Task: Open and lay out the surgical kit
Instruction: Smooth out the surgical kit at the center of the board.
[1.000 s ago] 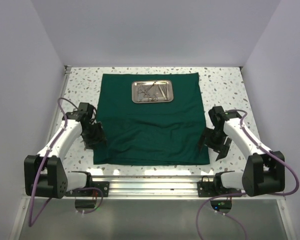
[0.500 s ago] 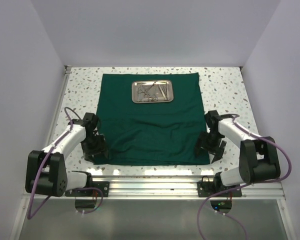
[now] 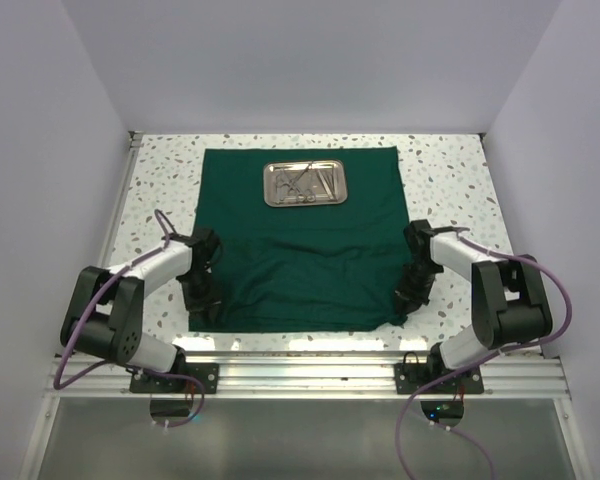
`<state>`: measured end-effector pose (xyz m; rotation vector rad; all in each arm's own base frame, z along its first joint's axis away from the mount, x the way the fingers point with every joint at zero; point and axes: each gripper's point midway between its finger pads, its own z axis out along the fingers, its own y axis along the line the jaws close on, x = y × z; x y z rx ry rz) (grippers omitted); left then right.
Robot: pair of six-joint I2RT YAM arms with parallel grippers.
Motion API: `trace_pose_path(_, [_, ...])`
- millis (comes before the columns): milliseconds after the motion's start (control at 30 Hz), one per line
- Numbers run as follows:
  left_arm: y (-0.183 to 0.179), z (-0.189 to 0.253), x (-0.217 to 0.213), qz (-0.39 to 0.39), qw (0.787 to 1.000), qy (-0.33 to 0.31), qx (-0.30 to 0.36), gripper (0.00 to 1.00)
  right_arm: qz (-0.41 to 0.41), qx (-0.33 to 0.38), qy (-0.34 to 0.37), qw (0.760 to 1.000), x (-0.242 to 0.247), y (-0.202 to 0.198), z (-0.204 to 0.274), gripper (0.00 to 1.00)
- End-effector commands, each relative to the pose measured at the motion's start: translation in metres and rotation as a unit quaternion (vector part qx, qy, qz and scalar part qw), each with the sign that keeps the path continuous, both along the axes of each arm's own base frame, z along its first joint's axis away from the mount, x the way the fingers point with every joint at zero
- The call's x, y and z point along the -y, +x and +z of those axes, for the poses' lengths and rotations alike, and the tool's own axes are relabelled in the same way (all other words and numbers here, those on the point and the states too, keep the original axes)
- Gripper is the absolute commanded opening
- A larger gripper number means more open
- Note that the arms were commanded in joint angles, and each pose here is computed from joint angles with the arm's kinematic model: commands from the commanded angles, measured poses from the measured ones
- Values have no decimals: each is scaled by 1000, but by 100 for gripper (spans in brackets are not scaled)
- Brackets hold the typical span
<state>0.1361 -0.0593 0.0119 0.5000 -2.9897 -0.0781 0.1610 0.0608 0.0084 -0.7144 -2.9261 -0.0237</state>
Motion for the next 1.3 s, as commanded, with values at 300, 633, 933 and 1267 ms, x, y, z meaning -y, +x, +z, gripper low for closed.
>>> trace_pose_path(300, [24, 38, -15, -37, 998, 44, 36, 0, 6, 10, -62, 998, 22, 4, 28, 0])
trace_pose_path(633, [17, 94, 2, -32, 998, -13, 46, 0, -56, 10, -90, 994, 50, -40, 87, 14])
trace_pose_path(933, [4, 146, 70, -47, 969, -232, 72, 94, -60, 60, -77, 993, 47, -29, 135, 87])
trace_pose_path(1267, [166, 123, 60, -68, 962, -123, 235, 100, -49, 171, 65, 982, -5, 120, 106, 89])
